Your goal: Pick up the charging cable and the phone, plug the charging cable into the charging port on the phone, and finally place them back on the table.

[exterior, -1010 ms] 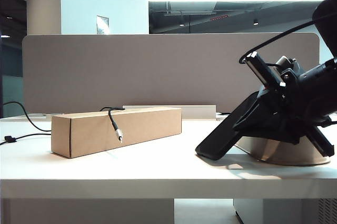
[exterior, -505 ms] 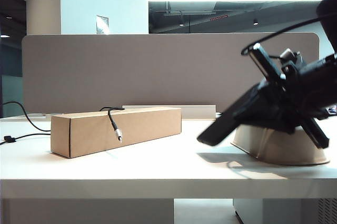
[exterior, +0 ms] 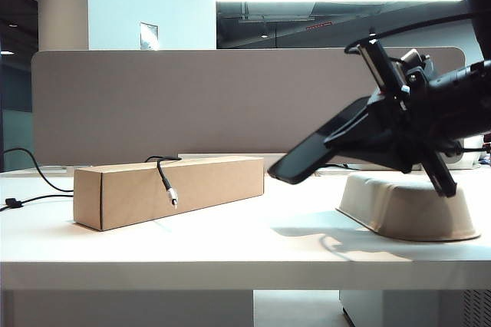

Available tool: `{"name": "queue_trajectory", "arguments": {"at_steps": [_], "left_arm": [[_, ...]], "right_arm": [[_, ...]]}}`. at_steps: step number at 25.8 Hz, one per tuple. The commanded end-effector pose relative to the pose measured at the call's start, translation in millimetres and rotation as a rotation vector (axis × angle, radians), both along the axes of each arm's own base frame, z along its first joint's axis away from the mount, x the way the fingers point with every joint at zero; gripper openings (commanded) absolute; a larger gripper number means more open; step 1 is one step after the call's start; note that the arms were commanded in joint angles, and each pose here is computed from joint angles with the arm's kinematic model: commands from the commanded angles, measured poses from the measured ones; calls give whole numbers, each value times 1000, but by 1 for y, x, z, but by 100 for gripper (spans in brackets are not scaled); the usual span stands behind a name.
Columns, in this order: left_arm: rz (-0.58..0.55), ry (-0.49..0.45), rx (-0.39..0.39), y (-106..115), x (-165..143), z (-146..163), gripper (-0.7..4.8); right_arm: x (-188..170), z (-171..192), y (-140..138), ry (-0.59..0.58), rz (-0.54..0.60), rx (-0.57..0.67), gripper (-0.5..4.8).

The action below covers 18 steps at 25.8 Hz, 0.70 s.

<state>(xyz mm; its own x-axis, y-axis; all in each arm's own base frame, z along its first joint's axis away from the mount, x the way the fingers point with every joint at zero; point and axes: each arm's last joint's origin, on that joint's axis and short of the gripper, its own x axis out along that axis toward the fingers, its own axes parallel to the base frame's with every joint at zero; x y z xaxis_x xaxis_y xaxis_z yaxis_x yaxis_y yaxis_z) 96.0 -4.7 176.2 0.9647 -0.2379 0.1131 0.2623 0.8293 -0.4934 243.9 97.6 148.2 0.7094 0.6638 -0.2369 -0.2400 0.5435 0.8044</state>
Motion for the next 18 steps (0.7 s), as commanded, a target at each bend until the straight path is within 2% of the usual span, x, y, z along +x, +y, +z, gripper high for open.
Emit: {"name": "queue_trajectory", "arguments": {"at_steps": [1,10,14,18], "left_arm": [[-62,-5,-6,-4,-3,10,-6],[-153,11,-2,-12,-6,35,-5],[-193,69,5,-14,2,45,-6],[-254,167,16,-17,22,63,-6]], "right_arm": [[2,11,1,-86,27,25,-8],[1,11,2,-103,55,12,-8],[1,11,2,-105,55,12,-8],[1,11,2,-114,58,2,-8]]}}
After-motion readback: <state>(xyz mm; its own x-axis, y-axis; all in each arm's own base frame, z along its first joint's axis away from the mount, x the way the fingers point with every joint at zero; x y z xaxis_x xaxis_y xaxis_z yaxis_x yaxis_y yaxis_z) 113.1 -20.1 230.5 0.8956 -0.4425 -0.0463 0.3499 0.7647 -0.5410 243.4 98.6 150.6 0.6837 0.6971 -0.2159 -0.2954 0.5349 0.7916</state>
